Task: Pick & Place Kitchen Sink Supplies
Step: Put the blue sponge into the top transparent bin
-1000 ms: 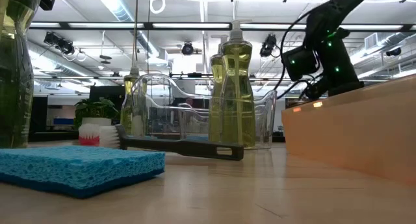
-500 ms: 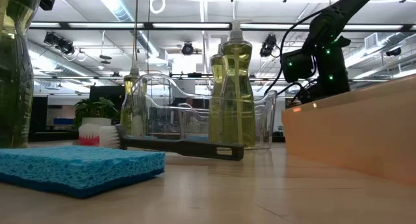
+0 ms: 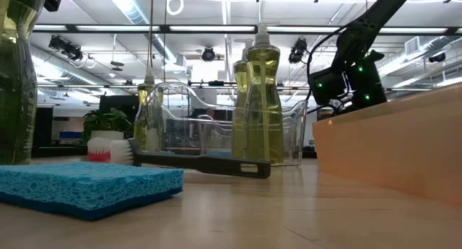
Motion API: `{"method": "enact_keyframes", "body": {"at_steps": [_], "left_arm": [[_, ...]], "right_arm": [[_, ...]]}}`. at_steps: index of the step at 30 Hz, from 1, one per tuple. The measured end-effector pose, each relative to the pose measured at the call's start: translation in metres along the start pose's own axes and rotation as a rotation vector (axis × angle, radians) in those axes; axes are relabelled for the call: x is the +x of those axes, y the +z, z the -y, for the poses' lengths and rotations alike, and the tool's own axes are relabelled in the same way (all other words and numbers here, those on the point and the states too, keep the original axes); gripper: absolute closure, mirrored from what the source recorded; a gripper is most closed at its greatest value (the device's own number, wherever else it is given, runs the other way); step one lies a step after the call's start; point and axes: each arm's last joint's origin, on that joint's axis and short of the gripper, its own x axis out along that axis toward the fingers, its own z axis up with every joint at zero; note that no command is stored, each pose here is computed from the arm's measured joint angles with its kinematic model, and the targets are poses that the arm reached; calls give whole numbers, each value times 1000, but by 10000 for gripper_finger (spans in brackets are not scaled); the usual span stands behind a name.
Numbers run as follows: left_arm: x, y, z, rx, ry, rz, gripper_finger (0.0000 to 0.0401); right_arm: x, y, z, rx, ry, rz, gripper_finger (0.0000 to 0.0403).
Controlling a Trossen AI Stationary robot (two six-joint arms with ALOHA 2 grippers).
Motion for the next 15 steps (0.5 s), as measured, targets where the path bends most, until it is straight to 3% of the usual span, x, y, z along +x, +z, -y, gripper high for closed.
{"method": "enact_keyframes", "body": {"at_steps": [15], "left_arm": [[0, 0, 0, 0, -1, 0, 364]], "right_arm": [[2, 4, 7, -26, 11, 20, 231]]}}
